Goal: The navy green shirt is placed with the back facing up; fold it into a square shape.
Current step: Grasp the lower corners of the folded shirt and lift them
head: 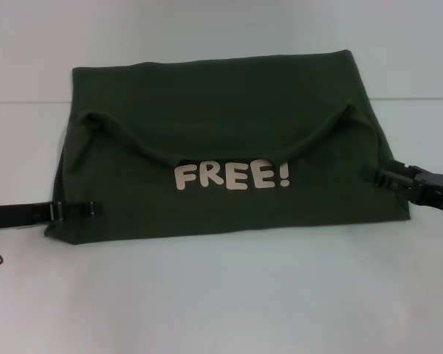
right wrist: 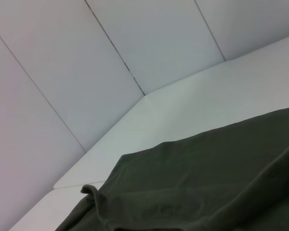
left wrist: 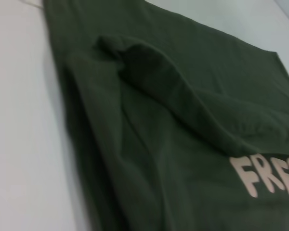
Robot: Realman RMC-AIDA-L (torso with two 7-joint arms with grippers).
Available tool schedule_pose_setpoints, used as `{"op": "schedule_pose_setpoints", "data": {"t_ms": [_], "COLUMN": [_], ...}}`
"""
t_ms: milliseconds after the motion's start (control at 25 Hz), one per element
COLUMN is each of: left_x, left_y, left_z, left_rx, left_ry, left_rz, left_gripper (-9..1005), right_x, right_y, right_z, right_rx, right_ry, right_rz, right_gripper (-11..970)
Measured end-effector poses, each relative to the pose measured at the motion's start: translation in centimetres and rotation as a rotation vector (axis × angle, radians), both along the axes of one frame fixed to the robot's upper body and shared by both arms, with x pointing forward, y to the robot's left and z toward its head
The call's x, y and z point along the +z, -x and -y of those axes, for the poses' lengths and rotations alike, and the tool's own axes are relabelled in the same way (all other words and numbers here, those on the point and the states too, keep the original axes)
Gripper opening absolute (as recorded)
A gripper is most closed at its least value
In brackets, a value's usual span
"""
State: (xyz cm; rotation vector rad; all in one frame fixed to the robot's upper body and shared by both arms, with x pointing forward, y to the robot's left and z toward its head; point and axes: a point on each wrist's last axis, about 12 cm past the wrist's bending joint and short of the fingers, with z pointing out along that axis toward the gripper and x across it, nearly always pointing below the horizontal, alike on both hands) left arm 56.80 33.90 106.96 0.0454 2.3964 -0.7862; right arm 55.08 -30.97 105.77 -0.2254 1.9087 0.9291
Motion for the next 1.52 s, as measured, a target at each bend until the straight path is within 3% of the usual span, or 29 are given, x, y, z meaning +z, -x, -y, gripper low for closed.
{"op": "schedule_pose_setpoints", "data": {"t_ms": [360,840,1000,1120,1280,1400,1520], "left_x": [-0.1,0.2,0.2,0.3,0.4,0.3,0.3], "left_y": [-0.2,-0.4,-0.4,-0.4,-0.5,-0.4,-0.4], "left_z": [0.0,0.0,-0.1,-0.1,-0.1,-0.1,-0.2], "left_rx": [-0.008,-0.021,-0.03,-0.033,-0.04,-0.041,-0.041], "left_ry": [-0.046,-0.065,-0.076,-0.079,-0.084,-0.086,-0.086], "left_rz": [0.001,0.008,0.004,0.007,0.011,0.013,0.012], "left_gripper": [557,319,134,0,-1,-1,0], "right_x": [0.0,0.5,2.9,6.5,10.2,11.9,12.3], "right_y": [0.0,-0.3,-1.4,-2.9,-4.8,-5.8,-6.4], "right_z": [-0.2,0.6,1.5,1.8,1.8,1.5,1.2], "right_rx": [0.011,-0.001,0.028,0.057,0.027,0.049,0.047], "right_ry": [-0.001,-0.007,0.004,0.091,0.25,0.339,0.42], "right_rz": [0.001,-0.029,-0.125,-0.241,-0.395,-0.47,-0.514], "right_gripper": [931,931,931,930,930,930,930]}}
